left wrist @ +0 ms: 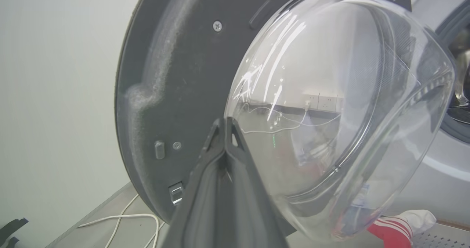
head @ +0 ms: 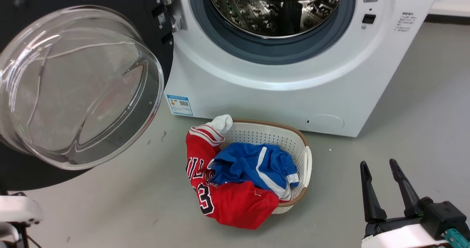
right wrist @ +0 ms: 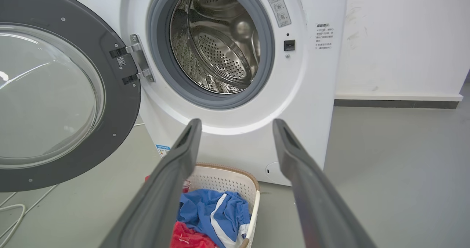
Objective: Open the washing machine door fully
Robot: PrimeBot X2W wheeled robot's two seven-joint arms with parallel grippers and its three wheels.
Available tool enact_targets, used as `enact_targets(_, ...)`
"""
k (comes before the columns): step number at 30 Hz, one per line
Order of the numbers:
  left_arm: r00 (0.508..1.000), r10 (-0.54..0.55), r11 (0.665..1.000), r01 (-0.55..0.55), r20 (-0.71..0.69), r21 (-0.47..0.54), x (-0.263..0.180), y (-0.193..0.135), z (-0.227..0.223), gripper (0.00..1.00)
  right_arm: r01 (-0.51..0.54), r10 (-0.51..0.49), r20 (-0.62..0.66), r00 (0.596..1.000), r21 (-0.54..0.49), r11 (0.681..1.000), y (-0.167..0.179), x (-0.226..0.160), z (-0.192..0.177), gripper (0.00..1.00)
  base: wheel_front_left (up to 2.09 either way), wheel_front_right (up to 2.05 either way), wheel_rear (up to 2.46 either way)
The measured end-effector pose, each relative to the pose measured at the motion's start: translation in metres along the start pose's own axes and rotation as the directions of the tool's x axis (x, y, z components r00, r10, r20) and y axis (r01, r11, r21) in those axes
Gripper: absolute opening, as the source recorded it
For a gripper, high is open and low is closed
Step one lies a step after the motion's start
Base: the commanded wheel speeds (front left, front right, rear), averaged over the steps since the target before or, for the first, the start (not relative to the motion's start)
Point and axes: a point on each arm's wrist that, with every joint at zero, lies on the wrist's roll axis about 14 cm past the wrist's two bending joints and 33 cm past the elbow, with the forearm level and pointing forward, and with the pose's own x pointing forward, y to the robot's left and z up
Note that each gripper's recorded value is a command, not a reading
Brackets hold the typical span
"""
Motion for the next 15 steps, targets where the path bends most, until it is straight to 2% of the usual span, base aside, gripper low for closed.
enact_targets(8, 0.989, -0.128, 0.991, 0.130, 0.075, -0.028, -0.032, -0.051, 0.021, 0.00, 0.017, -0.016, 0.059, 0.998, -0.013, 1.000, -0.004, -0.010, 0.021, 1.00, 0.00, 0.00, 0.00)
enact_targets(15, 0.956, -0.259, 0.960, 0.271, 0.139, -0.075, -0.059, -0.103, 0.041, 0.00, 0.038, -0.035, 0.097, 0.995, -0.029, 0.999, -0.008, -0.021, 0.036, 1.00, 0.00, 0.00, 0.00)
